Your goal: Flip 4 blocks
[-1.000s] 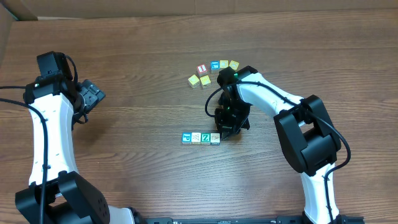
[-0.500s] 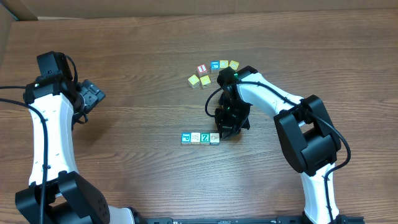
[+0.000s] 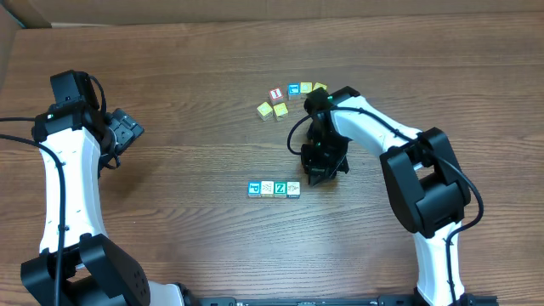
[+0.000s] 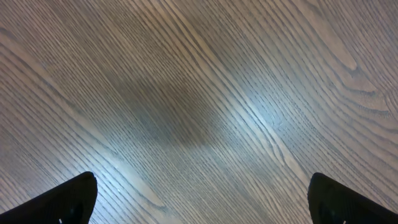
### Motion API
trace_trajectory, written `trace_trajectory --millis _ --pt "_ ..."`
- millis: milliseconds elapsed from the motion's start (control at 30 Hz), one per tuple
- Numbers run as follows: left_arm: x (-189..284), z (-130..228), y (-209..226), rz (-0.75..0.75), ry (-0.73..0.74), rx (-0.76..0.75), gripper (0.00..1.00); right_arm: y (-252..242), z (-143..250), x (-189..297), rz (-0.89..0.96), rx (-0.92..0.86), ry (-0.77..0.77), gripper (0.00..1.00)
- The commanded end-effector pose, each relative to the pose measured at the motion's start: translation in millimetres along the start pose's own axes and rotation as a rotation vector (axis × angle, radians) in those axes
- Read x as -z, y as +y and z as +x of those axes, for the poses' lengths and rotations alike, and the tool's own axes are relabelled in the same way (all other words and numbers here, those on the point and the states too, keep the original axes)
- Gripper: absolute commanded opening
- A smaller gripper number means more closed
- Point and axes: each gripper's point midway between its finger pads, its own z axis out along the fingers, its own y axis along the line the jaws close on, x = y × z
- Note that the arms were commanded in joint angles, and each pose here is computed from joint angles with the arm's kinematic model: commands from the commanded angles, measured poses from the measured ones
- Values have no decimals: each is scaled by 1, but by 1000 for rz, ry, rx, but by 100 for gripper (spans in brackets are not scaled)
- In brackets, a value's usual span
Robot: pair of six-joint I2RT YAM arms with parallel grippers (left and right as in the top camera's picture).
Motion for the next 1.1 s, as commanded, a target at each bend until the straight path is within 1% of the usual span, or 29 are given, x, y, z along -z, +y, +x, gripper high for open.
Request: trace_trajectory --millis 0,67,100,1067 --pt "4 -5 1 2 -18 8 100 -6 -3 8 3 11 -25 15" --pt "4 -5 1 2 -18 8 100 -6 -3 8 4 11 -24 19" --pt "4 -5 1 2 -18 8 100 -6 -3 8 4 11 -24 19" --pt "4 -5 0 2 -17 8 100 -6 -4 8 1 13 -29 19"
